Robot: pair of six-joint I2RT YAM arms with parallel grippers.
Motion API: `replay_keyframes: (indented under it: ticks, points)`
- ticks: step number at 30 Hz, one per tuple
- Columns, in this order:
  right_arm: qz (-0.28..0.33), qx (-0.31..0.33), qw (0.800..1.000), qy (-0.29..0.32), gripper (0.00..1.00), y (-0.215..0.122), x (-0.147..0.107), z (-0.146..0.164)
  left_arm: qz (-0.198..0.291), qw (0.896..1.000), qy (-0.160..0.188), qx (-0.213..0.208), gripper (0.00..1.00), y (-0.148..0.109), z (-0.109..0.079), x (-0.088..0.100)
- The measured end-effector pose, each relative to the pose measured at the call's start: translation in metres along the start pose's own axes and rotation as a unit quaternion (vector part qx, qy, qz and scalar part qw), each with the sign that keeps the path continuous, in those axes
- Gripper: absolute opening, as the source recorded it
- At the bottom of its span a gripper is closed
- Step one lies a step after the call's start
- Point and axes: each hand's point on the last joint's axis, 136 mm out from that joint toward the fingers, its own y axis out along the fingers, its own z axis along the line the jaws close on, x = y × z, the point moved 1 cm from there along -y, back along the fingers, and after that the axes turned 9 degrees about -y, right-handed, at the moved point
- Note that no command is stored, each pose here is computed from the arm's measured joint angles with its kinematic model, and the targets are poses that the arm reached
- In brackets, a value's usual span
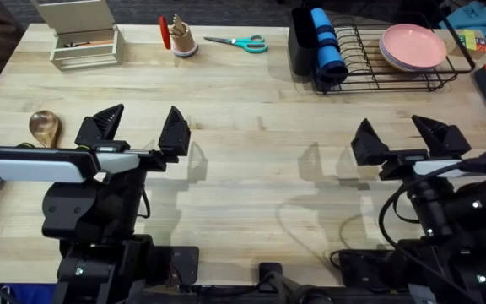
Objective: Pick up the spoon on the table one by one and put them onto the rack
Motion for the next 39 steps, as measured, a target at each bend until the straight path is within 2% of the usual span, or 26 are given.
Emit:
replay_keyframes:
  ticks: [21, 24, 27, 29, 31, 36, 39]
  points:
    - [0.016, 0.002, 1.000, -0.001, 0.992, -0.001, -0.005, 0.000, 0.001, 1.000, 0.000, 0.000, 0.994, 0.000, 0.000, 0.000]
    - [0.036, 0.004, 0.999, -0.008, 0.992, -0.005, -0.006, 0.000, 0.022, 1.000, 0.000, -0.004, 0.994, -0.001, -0.001, -0.009]
    - [0.083, -0.006, 0.996, -0.021, 0.992, -0.013, -0.013, -0.004, 0.058, 0.998, -0.001, 0.000, 0.993, -0.005, -0.001, -0.014]
    - [0.096, -0.012, 0.995, -0.031, 0.992, -0.017, -0.009, -0.008, 0.071, 0.997, -0.001, 0.003, 0.993, -0.009, -0.002, -0.005]
    - [0.098, -0.017, 0.994, -0.038, 0.992, -0.021, 0.004, -0.012, 0.071, 0.997, -0.001, 0.003, 0.993, -0.012, -0.005, 0.014]
    - [0.093, -0.022, 0.994, -0.045, 0.992, -0.025, 0.054, -0.021, 0.076, 0.997, -0.001, 0.005, 0.993, -0.012, -0.014, 0.065]
    - [0.107, -0.019, 0.993, -0.047, 0.992, -0.021, 0.077, -0.025, 0.095, 0.995, -0.001, 0.008, 0.993, -0.005, -0.017, 0.085]
